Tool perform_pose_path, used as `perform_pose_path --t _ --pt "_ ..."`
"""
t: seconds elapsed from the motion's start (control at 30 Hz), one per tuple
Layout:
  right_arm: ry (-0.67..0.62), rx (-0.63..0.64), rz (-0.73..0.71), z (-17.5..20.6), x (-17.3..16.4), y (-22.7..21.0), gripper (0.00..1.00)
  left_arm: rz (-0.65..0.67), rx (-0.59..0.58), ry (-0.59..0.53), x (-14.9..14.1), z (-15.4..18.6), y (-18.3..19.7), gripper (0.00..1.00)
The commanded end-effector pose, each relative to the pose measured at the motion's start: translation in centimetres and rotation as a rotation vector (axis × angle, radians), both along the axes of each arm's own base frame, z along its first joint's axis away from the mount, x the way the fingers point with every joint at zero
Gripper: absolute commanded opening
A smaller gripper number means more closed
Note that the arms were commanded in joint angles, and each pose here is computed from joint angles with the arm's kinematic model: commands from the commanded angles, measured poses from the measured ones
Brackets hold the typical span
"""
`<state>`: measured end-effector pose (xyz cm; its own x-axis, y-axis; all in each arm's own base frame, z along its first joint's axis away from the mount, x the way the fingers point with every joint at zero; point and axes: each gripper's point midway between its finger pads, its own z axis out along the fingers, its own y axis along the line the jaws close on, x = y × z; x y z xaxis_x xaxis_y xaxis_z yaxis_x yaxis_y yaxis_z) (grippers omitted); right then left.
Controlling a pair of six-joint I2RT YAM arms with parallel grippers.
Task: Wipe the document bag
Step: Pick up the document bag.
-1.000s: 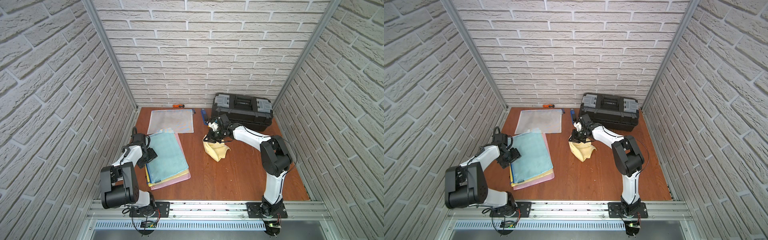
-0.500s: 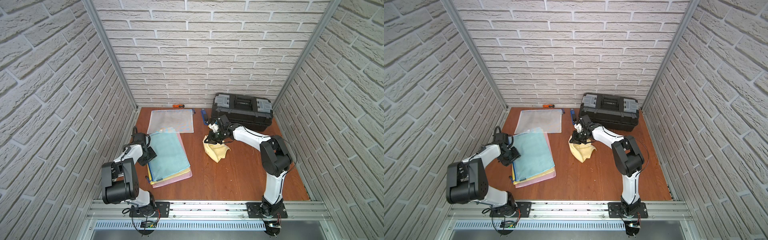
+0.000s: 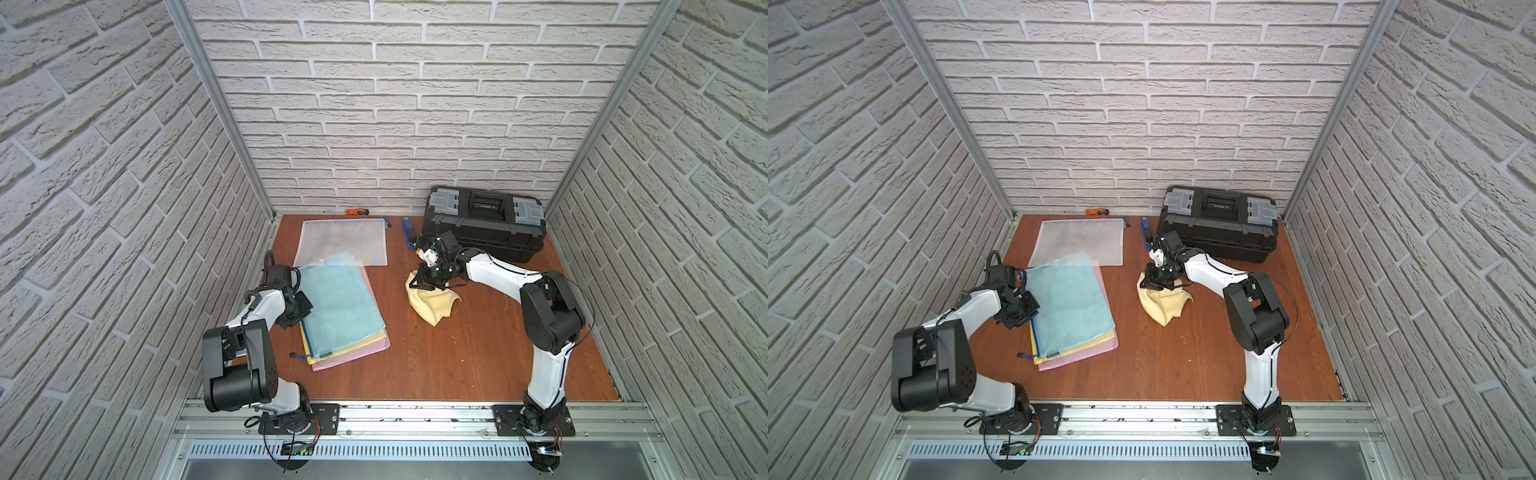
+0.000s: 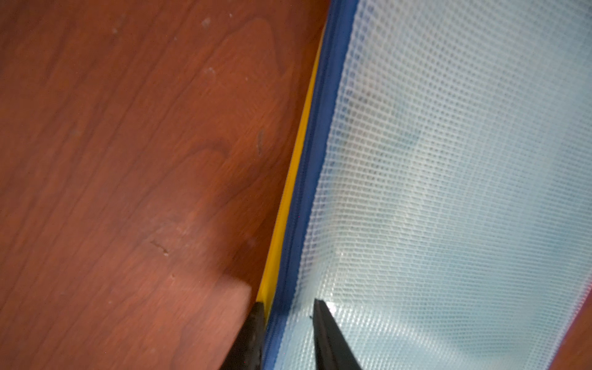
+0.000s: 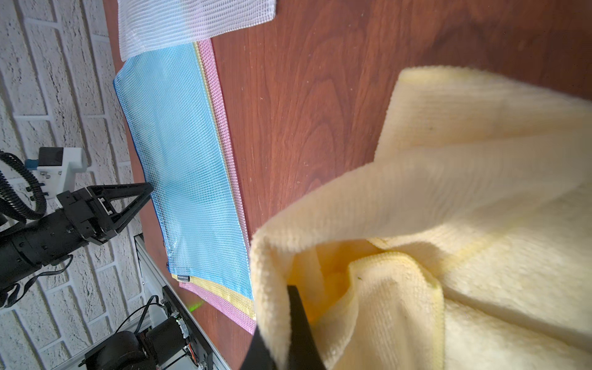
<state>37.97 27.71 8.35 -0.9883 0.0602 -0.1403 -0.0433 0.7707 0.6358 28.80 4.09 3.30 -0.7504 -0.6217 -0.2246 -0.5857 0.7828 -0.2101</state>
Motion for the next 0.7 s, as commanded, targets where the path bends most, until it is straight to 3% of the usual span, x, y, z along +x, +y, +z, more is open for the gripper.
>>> perform_pose_path --t 0.0,0.27,0.5,0.67 --pt "-0.044 0.007 0.010 1.8 -0.5 -0.1 0.02 -0.010 -0.021 -0.013 -0.2 -0.2 -0.5 0.23" --pt "-0.046 0.000 0.003 1.8 -0.8 -0.4 0.02 -0.021 -0.044 -0.026 0.1 -0.3 -1.1 0.01" --pt "-0.057 -0.002 -0.002 2.6 -0.9 -0.5 0.02 -0.033 -0.046 -0.068 0.4 1.8 -1.5 0.00" --pt "-0.060 0.001 -0.009 3.2 -1.1 -0.7 0.02 -0.059 -0.031 -0.101 0.1 5.8 -1.9 0.00"
